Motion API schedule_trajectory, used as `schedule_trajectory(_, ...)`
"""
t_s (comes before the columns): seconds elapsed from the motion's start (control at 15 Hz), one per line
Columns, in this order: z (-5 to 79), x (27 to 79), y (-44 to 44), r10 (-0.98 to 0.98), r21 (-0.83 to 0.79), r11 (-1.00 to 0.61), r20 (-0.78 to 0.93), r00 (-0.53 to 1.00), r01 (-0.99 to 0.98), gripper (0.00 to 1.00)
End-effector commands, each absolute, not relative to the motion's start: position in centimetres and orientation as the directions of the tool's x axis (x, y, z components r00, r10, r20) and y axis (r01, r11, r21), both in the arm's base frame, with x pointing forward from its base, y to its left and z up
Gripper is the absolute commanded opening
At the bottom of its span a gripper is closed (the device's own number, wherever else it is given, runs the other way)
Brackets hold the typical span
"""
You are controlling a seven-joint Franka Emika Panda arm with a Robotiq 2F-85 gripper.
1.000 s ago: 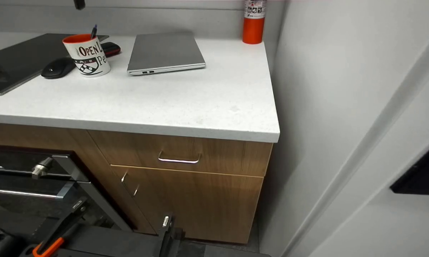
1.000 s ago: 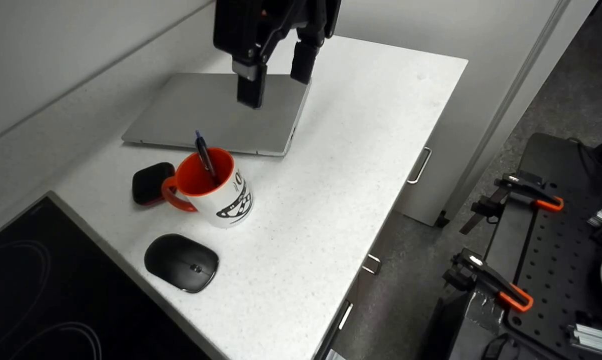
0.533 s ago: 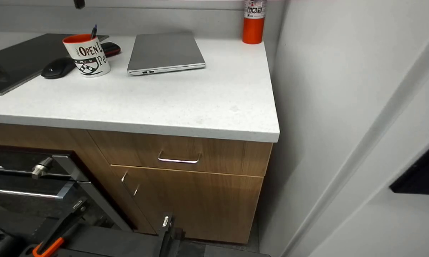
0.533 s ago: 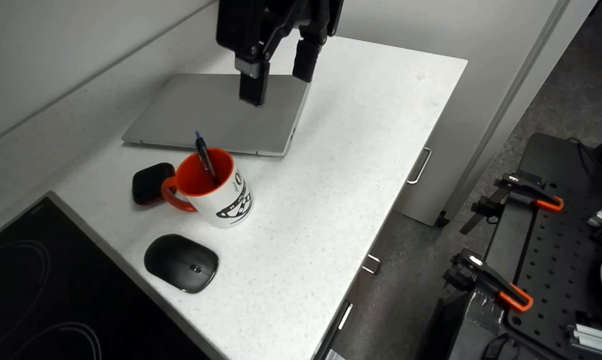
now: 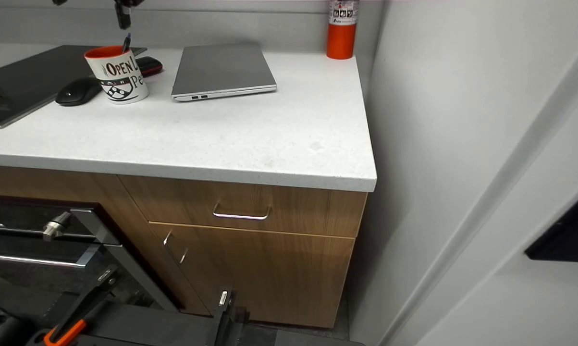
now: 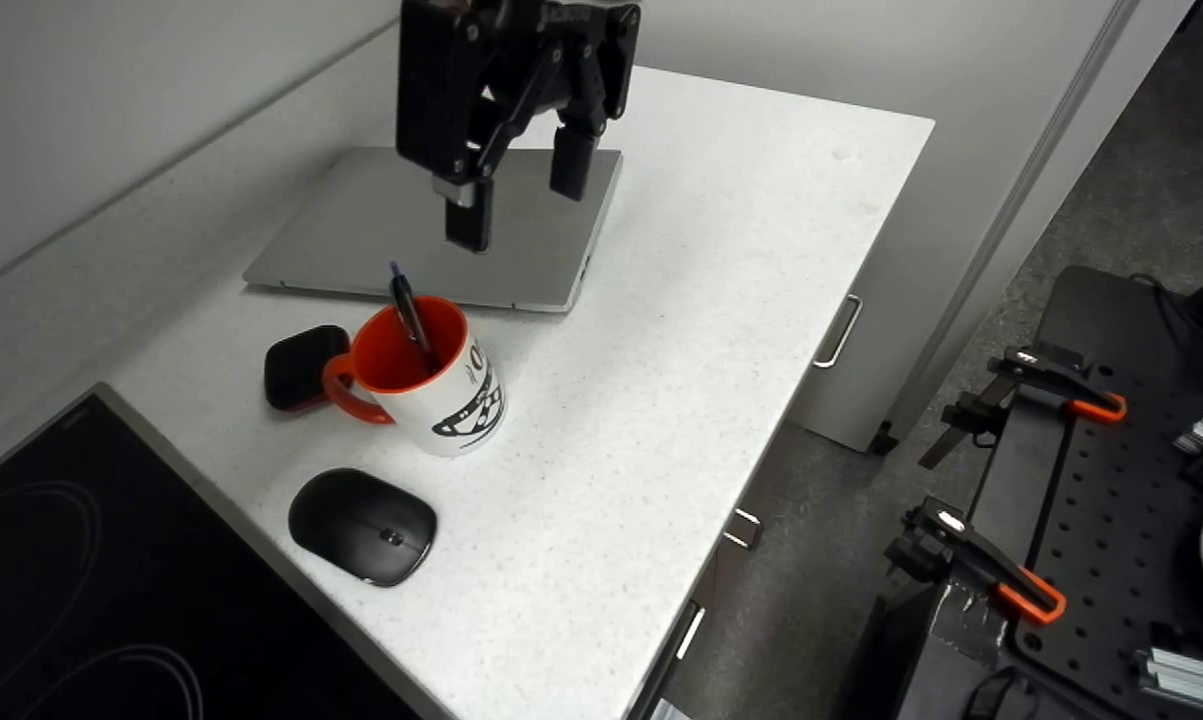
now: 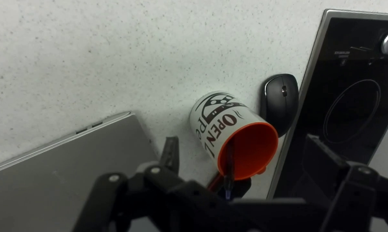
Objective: Pick up the pen from the white cup and place it on the table.
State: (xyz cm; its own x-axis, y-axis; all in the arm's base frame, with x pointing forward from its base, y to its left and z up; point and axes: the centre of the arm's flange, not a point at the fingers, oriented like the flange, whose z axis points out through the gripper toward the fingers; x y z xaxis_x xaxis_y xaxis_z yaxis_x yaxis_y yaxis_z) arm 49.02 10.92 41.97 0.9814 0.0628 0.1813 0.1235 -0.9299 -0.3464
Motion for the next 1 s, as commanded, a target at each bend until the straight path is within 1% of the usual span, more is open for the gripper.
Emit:
schedule_trajectory(0.0, 40.9, 52.9, 12.5, 0.063, -0.362, -0.922, 0.216, 0.974, 0.14, 1.0)
schedule_trajectory(0.33, 39.8, 55.3, 13.4, 0.082, -0.392, -0.908, 0.175, 0.981, 0.146, 1.0)
schedule_trajectory(0.4, 39.9, 55.3, 13.7, 0.094, -0.388, -0.909, 0.169, 0.981, 0.153, 1.0)
schedule_trajectory(0.47, 39.6, 53.8, 13.3, 0.075, -0.359, -0.923, 0.178, 0.981, 0.136, 1.0)
schedule_trajectory(0.93, 39.3, 54.8, 13.9, 0.078, -0.362, -0.922, 0.181, 0.98, 0.14, 1.0)
